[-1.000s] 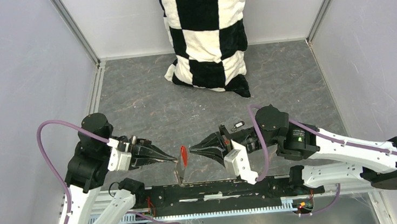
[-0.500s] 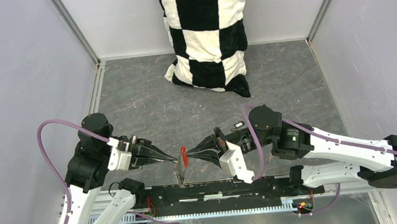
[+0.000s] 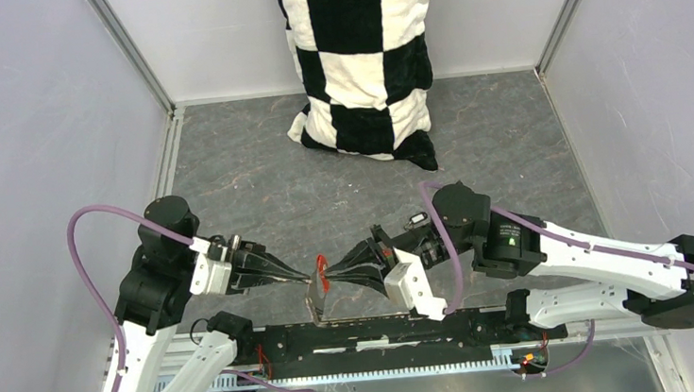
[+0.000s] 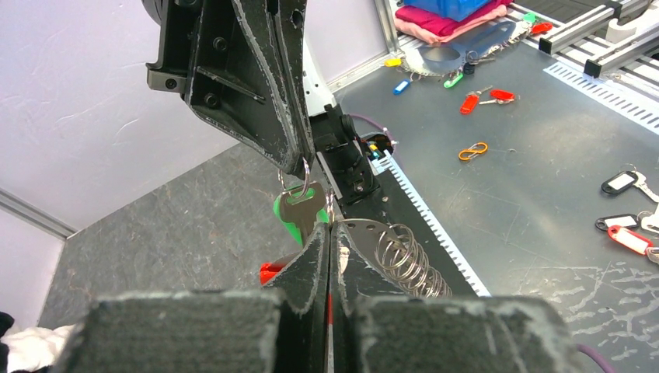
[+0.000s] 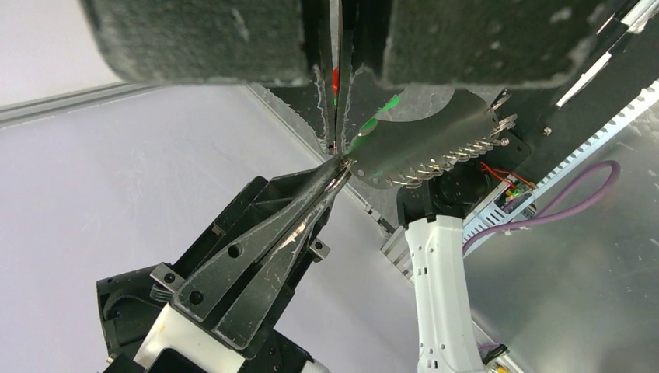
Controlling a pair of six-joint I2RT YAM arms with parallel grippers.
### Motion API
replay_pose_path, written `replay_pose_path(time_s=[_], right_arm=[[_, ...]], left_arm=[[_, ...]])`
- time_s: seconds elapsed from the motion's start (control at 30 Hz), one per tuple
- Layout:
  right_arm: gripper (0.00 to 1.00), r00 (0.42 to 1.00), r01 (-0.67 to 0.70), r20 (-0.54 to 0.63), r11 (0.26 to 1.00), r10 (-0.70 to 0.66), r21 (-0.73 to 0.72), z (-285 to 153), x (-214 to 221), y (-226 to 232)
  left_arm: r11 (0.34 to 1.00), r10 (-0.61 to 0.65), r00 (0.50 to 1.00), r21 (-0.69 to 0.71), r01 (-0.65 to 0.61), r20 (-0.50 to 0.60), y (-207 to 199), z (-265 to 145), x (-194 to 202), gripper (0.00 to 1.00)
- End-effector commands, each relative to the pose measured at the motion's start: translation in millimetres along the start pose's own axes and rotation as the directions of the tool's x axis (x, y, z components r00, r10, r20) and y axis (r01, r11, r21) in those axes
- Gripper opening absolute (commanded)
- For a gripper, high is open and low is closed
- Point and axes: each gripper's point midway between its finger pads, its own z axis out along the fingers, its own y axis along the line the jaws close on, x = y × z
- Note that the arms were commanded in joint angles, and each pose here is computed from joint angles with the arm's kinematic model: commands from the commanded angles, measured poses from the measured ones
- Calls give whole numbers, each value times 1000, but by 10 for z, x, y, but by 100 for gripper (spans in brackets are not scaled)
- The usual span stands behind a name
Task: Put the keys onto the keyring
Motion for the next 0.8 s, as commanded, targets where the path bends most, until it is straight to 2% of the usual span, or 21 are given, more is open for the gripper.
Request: replay_pose_path(time_s=[0.0,0.77], right_arm=[[0,997,35,72,999,-37,33,-3,-279,-188],[0,997,28,75,999,-26,-25,63,-272,-115]], left_arm=[[999,-11,999,51,9,35,-79,11,-135,2],[999,-9,1000,39,8,27,-93,8,-122,2]])
